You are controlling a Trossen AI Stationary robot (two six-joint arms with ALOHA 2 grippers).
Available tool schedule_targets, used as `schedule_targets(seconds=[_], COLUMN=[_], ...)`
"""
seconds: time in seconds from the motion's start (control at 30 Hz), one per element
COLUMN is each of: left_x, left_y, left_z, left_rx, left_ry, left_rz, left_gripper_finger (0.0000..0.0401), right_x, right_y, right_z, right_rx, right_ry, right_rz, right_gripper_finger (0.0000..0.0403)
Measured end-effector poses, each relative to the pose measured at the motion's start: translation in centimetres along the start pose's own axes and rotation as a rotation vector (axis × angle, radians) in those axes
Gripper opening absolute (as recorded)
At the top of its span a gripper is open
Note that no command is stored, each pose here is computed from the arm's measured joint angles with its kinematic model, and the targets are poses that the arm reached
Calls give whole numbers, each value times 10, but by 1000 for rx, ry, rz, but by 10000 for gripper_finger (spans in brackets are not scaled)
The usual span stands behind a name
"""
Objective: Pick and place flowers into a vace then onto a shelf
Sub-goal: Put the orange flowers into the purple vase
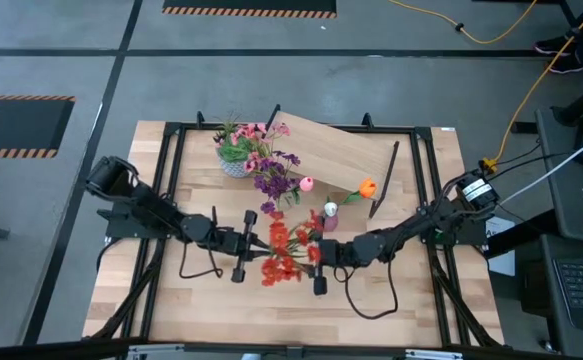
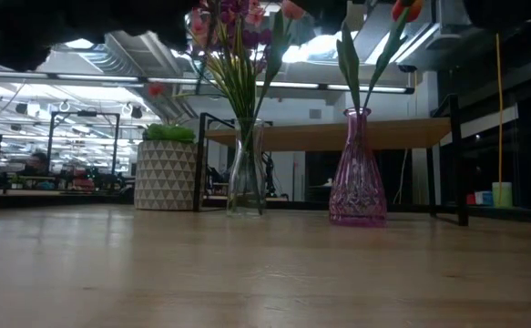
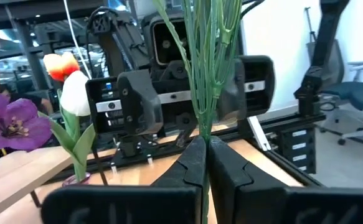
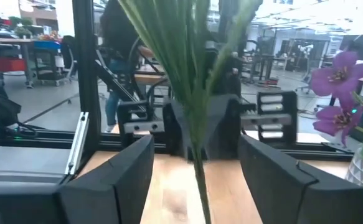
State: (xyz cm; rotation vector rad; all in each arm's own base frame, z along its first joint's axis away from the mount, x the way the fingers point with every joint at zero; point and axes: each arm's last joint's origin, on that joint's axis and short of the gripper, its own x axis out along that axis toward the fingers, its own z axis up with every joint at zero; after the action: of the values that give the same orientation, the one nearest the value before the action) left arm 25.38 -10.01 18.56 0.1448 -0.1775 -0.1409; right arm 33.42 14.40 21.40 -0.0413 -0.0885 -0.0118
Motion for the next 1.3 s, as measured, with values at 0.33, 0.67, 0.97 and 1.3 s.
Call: schedule_targets(seconds=[0.33, 0.67, 0.97, 1.3], left_x=[27, 29, 29, 28], left_y=[1, 0, -2, -5], left_z=[-6, -1, -1, 0], left_rx=[21, 48, 50, 55], left_ry=[-2, -22, -18, -24], left_rz=[-2, -3, -10, -14], left_gripper_finger=[3, 3, 3, 3], right_x=[1, 1, 1, 1], right_y=[-3, -2, -2, -1], right_z=[1, 1, 1, 2], right_rx=[1, -13, -25, -25], right_ry=[-11, -9, -13, -19], right_rz=[-3, -1, -1, 2], right_gripper_finger=[237, 216, 214, 213])
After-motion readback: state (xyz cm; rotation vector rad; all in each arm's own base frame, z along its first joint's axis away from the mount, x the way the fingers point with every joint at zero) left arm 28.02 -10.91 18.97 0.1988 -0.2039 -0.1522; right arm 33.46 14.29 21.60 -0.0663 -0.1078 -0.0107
